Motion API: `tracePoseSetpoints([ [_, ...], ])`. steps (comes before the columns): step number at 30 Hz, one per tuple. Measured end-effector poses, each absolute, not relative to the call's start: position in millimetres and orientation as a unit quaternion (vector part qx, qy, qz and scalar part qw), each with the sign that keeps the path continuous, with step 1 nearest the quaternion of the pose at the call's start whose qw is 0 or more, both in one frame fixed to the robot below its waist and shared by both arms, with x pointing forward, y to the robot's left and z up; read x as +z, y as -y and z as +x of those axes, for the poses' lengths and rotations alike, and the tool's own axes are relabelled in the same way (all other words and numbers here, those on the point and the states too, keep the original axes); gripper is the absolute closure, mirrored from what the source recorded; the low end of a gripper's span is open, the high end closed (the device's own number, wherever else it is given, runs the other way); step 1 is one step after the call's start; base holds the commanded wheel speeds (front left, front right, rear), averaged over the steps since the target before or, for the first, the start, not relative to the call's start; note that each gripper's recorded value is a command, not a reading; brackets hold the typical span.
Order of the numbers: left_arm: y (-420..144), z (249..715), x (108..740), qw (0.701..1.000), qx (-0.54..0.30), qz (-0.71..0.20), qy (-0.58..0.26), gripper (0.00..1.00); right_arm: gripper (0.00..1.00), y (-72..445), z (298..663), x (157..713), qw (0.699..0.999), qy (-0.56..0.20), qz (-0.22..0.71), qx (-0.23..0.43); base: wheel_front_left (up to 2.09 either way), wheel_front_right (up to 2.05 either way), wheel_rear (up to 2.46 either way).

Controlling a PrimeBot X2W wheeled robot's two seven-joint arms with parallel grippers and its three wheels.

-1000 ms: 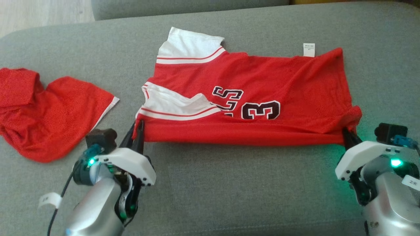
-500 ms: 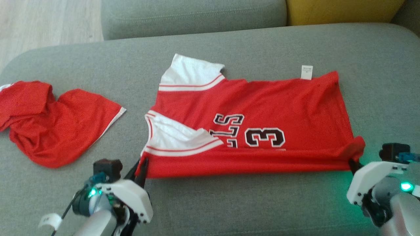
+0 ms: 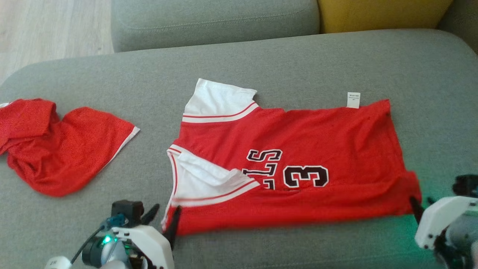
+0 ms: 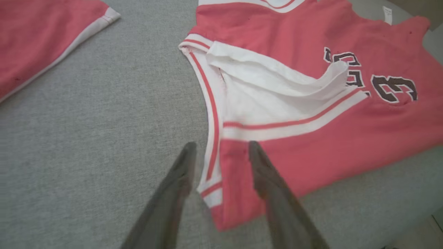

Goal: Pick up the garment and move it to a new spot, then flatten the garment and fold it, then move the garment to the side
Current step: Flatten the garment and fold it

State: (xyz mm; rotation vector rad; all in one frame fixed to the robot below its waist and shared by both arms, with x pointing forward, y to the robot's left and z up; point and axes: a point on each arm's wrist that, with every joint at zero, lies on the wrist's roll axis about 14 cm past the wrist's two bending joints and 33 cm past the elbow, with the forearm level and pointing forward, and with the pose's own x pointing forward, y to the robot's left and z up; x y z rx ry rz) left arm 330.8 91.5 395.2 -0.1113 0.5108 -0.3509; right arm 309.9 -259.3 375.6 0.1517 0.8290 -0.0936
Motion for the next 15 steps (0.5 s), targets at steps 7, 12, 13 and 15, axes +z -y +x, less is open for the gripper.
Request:
tracePoseSetpoints([
  [7, -102.2, 354.2, 420.8, 0.972, -0.120, -0.093, -0.179, 0.00, 0.00, 259.4, 340.8, 430.4, 0.959, -0.256, 0.102, -0.068, 0.00, 0.00, 0.00],
  [12, -109.9, 386.7, 462.7, 0.981, -0.078, -0.157, -0.086, 0.00, 0.00, 240.7, 357.1, 464.0, 0.979, -0.157, 0.122, -0.052, 0.00, 0.00, 0.00],
  [13, -107.5, 390.9, 467.2, 0.980, -0.080, -0.164, -0.080, 0.00, 0.00, 239.7, 358.4, 467.0, 0.981, -0.145, 0.121, -0.051, 0.00, 0.00, 0.00],
  [15, -101.1, 397.5, 473.0, 0.979, -0.091, -0.168, -0.069, 0.00, 0.00, 239.1, 360.2, 470.3, 0.984, -0.125, 0.115, -0.051, 0.00, 0.00, 0.00],
])
